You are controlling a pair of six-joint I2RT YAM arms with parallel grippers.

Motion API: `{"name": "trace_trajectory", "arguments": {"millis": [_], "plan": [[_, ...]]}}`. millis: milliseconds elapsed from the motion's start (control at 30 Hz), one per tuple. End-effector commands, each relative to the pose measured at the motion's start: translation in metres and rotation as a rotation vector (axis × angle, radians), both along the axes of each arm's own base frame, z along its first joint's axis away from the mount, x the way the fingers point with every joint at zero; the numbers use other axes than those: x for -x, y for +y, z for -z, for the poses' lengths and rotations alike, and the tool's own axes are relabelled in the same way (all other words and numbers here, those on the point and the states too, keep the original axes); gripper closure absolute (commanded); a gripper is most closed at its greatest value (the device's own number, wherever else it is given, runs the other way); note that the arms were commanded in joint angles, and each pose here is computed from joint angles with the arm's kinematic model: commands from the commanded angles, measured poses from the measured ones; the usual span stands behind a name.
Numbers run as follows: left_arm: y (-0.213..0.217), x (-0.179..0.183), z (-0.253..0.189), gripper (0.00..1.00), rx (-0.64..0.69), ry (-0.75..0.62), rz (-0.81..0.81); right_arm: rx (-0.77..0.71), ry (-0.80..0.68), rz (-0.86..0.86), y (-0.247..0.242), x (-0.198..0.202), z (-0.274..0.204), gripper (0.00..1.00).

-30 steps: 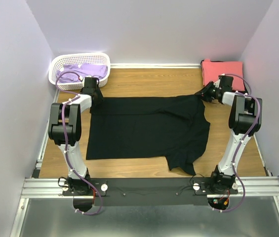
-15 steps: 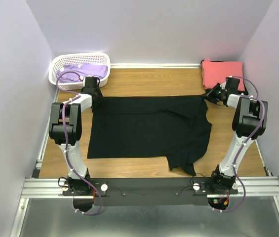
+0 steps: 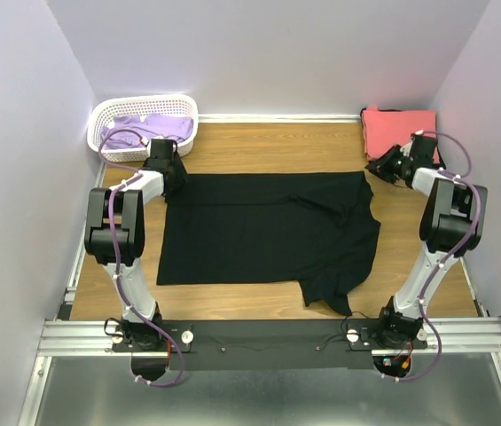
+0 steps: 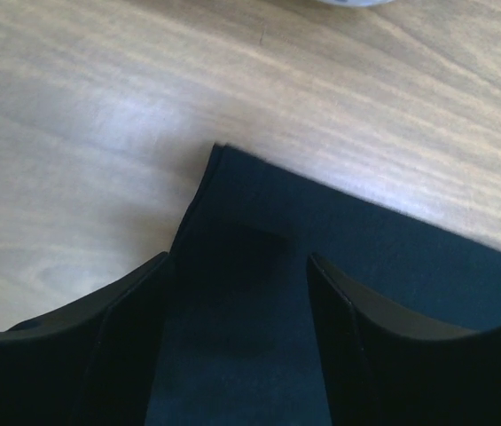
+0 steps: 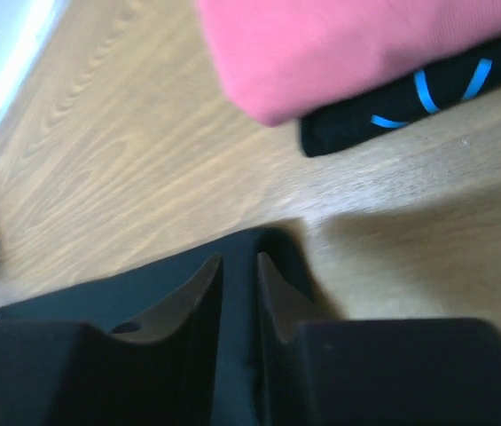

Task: Fold and stack the t-shirts
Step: Fold the tshirt

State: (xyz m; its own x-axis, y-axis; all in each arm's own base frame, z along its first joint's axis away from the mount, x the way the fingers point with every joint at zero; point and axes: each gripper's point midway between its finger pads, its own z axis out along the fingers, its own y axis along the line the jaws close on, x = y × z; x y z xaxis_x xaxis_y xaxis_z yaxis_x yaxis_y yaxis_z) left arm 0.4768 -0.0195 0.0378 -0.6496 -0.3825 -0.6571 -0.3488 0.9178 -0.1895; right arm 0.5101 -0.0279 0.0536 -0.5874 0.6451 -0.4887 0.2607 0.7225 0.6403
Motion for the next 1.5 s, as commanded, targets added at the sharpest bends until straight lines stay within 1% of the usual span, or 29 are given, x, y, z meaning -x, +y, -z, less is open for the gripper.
{"name": "trace_trajectory", "arguments": {"millis": [0,33,100,133,233,300,400,433,500,533,600,633,733,867,933,1000,1067,1133,1167,1233,1267,1300,1367,1400,1433,1467], "plan": [[0.002,0.01,-0.03,0.3,-0.005,-0.049,-0.008,0.08,-0.085,0.001,-0.007,0.01,-0.051,0.65],[0.001,0.014,-0.029,0.31,0.0,-0.043,-0.007,0.084,-0.084,-0.007,-0.003,0.018,-0.061,0.63],[-0.001,0.018,-0.027,0.34,0.014,-0.039,-0.004,0.079,-0.09,-0.032,0.007,0.026,-0.067,0.63],[-0.002,0.023,-0.022,0.39,0.022,-0.026,-0.009,0.045,-0.092,-0.073,0.021,0.036,-0.071,0.63],[-0.005,0.032,-0.008,0.45,0.039,0.004,-0.013,-0.039,-0.069,-0.155,0.054,0.055,-0.067,0.63],[-0.006,0.039,0.004,0.49,0.048,0.033,-0.014,-0.052,-0.054,-0.175,0.062,0.062,-0.062,0.63],[-0.006,0.043,0.009,0.51,0.055,0.049,-0.021,-0.048,0.001,-0.155,0.059,0.069,-0.039,0.64],[-0.005,0.047,0.012,0.51,0.051,0.057,-0.027,-0.038,0.021,-0.137,0.055,0.069,-0.031,0.66],[-0.001,0.049,0.011,0.52,0.04,0.055,-0.044,-0.031,0.044,-0.134,0.053,0.068,-0.018,0.67],[0.0,0.053,0.013,0.52,0.034,0.063,-0.051,-0.039,0.081,-0.125,0.05,0.069,-0.002,0.68],[0.004,0.056,0.014,0.52,0.019,0.066,-0.069,-0.04,0.11,-0.108,0.046,0.07,0.013,0.69],[0.006,0.059,0.016,0.52,0.015,0.074,-0.076,-0.036,0.125,-0.081,0.038,0.069,0.024,0.71],[0.008,0.062,0.019,0.52,0.009,0.083,-0.087,-0.05,0.155,-0.043,0.024,0.075,0.045,0.72],[0.009,0.064,0.021,0.52,0.007,0.092,-0.098,-0.045,0.177,-0.004,0.008,0.08,0.055,0.72],[0.011,0.064,0.018,0.52,0.002,0.087,-0.107,-0.023,0.179,0.029,-0.001,0.081,0.054,0.72],[0.014,0.063,0.013,0.52,-0.008,0.077,-0.113,0.001,0.151,0.037,-0.005,0.08,0.042,0.72],[0.015,0.061,0.006,0.47,-0.011,0.061,-0.113,0.013,0.121,0.025,-0.005,0.079,0.029,0.72],[0.015,0.057,-0.008,0.43,-0.01,0.026,-0.109,0.021,0.074,0.0,0.0,0.078,0.006,0.71],[0.015,0.056,-0.014,0.38,-0.008,0.012,-0.105,0.035,0.053,-0.017,0.005,0.079,-0.002,0.7],[0.012,0.052,-0.038,0.33,-0.005,-0.045,-0.091,0.111,0.029,-0.074,0.023,0.085,-0.024,0.69],[0.01,0.051,-0.046,0.29,-0.009,-0.064,-0.083,0.144,0.021,-0.096,0.03,0.088,-0.03,0.67],[0.009,0.05,-0.065,0.24,-0.016,-0.109,-0.071,0.194,-0.002,-0.166,0.052,0.091,-0.038,0.66],[0.007,0.052,-0.082,0.16,-0.029,-0.148,-0.058,0.295,-0.034,-0.176,0.064,0.099,-0.058,0.64],[0.005,0.054,-0.101,0.15,-0.036,-0.193,-0.053,0.326,-0.045,-0.203,0.074,0.106,-0.061,0.64],[0.004,0.059,-0.105,0.14,-0.049,-0.201,-0.041,0.37,-0.067,-0.271,0.095,0.112,-0.064,0.63],[0.003,0.063,-0.11,0.11,-0.057,-0.216,-0.034,0.41,-0.094,-0.285,0.101,0.117,-0.074,0.63]]}}
